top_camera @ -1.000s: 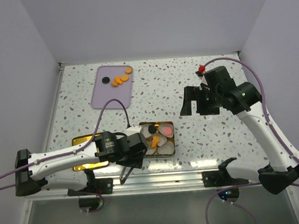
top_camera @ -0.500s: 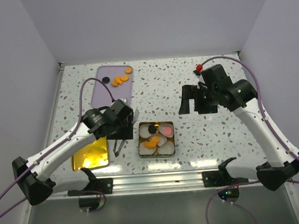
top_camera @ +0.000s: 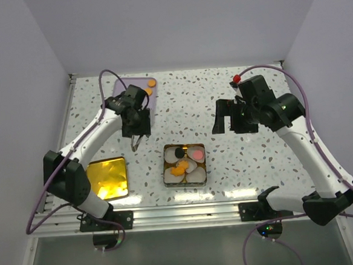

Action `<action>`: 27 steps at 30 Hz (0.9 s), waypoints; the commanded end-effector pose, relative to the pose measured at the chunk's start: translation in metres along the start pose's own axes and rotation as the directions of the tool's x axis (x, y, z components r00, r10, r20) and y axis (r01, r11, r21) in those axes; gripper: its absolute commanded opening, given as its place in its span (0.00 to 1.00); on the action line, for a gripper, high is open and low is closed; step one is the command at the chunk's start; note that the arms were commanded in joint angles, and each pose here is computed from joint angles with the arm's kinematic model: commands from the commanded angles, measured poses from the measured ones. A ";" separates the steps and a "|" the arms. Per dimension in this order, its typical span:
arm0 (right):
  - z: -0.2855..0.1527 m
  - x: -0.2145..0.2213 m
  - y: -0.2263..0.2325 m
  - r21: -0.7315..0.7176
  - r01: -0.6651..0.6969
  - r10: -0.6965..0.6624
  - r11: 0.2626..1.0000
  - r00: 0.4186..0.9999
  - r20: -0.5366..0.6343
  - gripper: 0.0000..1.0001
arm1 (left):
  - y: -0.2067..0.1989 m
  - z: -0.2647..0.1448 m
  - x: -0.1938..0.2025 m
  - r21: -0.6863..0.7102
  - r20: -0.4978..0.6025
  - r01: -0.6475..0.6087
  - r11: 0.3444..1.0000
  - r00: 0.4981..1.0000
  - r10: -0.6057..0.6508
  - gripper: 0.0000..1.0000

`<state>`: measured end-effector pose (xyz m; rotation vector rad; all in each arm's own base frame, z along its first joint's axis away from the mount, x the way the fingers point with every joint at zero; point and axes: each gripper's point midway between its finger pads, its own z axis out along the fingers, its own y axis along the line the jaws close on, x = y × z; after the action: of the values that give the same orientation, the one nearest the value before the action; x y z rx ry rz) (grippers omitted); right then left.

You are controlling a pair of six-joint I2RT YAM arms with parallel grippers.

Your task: Pack the cookies

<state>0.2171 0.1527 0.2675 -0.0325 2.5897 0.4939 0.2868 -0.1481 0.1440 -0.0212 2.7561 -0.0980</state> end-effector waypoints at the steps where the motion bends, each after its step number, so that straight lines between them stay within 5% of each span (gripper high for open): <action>1: -0.008 -0.009 -0.001 0.022 -0.003 0.003 1.000 0.999 0.032 0.97 | 0.003 0.007 -0.039 0.035 0.059 -0.030 0.999 0.998 0.028 0.63; 27: 0.029 -0.041 -0.003 0.117 0.036 -0.034 0.993 0.999 -0.022 0.97 | 0.036 0.110 -0.122 0.010 -0.035 -0.022 1.000 0.999 0.022 0.62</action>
<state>0.2567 0.1576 0.2514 -0.0283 2.6729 0.3418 0.4217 -0.1129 0.0755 -0.0310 2.8325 -0.0783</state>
